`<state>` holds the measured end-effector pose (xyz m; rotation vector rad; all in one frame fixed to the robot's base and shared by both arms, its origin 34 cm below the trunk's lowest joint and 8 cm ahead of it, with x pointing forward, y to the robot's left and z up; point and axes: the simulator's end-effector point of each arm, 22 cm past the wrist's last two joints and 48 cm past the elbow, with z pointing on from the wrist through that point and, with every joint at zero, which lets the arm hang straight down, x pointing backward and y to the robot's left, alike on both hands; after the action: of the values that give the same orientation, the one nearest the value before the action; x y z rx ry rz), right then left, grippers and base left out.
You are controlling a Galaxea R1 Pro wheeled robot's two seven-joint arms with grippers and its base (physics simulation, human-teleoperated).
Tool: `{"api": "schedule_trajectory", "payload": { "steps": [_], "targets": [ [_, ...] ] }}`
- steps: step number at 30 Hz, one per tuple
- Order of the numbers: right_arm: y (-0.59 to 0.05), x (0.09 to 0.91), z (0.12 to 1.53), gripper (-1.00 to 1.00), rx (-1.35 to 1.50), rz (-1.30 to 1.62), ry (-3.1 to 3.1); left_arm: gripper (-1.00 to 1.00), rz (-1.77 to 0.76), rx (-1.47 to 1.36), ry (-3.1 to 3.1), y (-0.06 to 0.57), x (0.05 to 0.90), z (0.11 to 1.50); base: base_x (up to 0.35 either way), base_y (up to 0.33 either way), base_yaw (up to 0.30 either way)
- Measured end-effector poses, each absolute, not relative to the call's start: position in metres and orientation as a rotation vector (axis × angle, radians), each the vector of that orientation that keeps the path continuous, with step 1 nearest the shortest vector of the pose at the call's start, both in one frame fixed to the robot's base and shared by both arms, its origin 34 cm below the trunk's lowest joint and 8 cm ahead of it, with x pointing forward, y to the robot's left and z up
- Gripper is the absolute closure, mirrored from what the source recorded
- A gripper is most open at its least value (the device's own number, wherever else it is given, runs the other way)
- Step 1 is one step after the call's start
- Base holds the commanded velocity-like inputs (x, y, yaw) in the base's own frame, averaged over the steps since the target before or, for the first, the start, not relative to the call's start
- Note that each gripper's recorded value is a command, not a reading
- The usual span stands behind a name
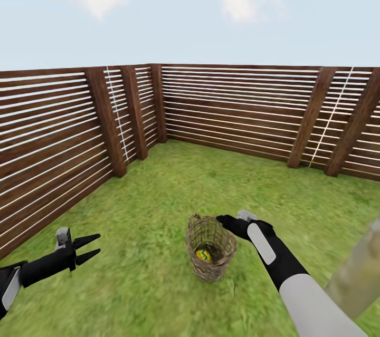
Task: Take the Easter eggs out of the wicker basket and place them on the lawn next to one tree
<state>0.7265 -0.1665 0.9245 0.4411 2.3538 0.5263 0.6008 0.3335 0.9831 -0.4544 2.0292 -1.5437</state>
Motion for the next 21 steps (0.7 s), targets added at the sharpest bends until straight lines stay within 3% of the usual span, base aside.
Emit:
{"api": "schedule_trajectory", "payload": {
  "steps": [8, 21],
  "targets": [
    [-0.1671, 0.7275, 0.9253, -1.0, 0.446, 0.528, 2.347, -1.0, -1.541, -0.457, 2.028, 0.3344, 0.601, 0.9833, 0.284, 0.068, -0.007],
    [-0.1671, 0.728, 0.9272, -1.0, 0.444, 0.528, 2.344, -1.0, -1.539, -0.454, 2.027, 0.3352, 0.6012, 0.9847, 0.182, 0.235, -0.061]
  ]
}}
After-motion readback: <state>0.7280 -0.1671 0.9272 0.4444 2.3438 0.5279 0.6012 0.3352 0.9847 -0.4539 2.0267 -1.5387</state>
